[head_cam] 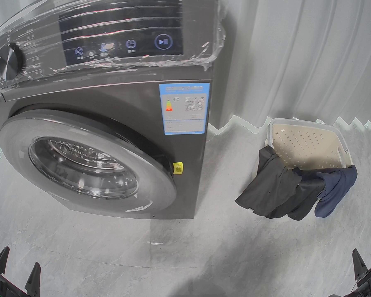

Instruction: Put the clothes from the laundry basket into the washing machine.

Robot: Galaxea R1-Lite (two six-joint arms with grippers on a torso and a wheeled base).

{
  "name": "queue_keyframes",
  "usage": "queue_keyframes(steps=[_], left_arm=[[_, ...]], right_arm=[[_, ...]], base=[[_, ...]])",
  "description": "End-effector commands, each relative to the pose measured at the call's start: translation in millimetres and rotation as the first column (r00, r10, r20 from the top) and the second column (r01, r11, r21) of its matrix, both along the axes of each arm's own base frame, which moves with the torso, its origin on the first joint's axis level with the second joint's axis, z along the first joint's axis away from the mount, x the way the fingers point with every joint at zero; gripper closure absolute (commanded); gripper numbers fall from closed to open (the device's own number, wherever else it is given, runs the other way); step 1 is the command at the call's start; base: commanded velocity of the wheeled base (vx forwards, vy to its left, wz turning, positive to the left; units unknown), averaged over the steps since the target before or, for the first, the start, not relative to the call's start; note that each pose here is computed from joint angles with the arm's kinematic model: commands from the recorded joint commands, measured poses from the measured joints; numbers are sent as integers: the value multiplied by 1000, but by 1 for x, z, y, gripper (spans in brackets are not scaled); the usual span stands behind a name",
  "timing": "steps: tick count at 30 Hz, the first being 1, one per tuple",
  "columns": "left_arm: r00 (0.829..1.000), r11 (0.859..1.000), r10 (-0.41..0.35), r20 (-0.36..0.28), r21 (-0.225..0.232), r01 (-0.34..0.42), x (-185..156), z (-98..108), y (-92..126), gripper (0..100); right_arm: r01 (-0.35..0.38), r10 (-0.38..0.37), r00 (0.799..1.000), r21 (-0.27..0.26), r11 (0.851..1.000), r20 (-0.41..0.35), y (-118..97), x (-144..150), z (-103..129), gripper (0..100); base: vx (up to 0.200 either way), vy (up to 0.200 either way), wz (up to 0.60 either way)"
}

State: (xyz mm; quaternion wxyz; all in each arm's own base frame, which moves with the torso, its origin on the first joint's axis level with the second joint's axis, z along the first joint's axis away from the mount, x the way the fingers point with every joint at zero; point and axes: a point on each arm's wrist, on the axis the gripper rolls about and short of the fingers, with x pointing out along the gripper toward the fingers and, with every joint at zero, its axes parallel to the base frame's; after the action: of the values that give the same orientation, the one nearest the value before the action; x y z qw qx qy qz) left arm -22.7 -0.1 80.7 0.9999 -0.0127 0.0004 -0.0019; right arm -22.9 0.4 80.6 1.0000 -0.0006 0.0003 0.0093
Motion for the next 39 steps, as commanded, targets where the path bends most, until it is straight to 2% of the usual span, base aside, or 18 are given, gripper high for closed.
queue_keyframes(steps=[1, 11, 26, 39], left_arm=[[1000, 1000, 1, -1, -1, -1, 0, -5, 0, 0], [1000, 1000, 1, 1, -1, -1, 0, -5, 0, 0], [1000, 1000, 1, -1, -1, -1, 0, -5, 0, 0], [1000, 1000, -1, -1, -1, 1, 0, -5, 0, 0]], right_arm=[[-1, 1, 1000, 0, 1000, -15, 0, 1, -4, 0], [-1, 1, 1000, 0, 1000, -15, 0, 1, -4, 0], [-3, 3, 1000, -3, 1000, -15, 0, 1, -4, 0], [-3, 3, 1000, -3, 1000, -15, 0, 1, -4, 0]], base=[[0, 200, 0], [0, 200, 0], [0, 0, 0], [0, 200, 0]])
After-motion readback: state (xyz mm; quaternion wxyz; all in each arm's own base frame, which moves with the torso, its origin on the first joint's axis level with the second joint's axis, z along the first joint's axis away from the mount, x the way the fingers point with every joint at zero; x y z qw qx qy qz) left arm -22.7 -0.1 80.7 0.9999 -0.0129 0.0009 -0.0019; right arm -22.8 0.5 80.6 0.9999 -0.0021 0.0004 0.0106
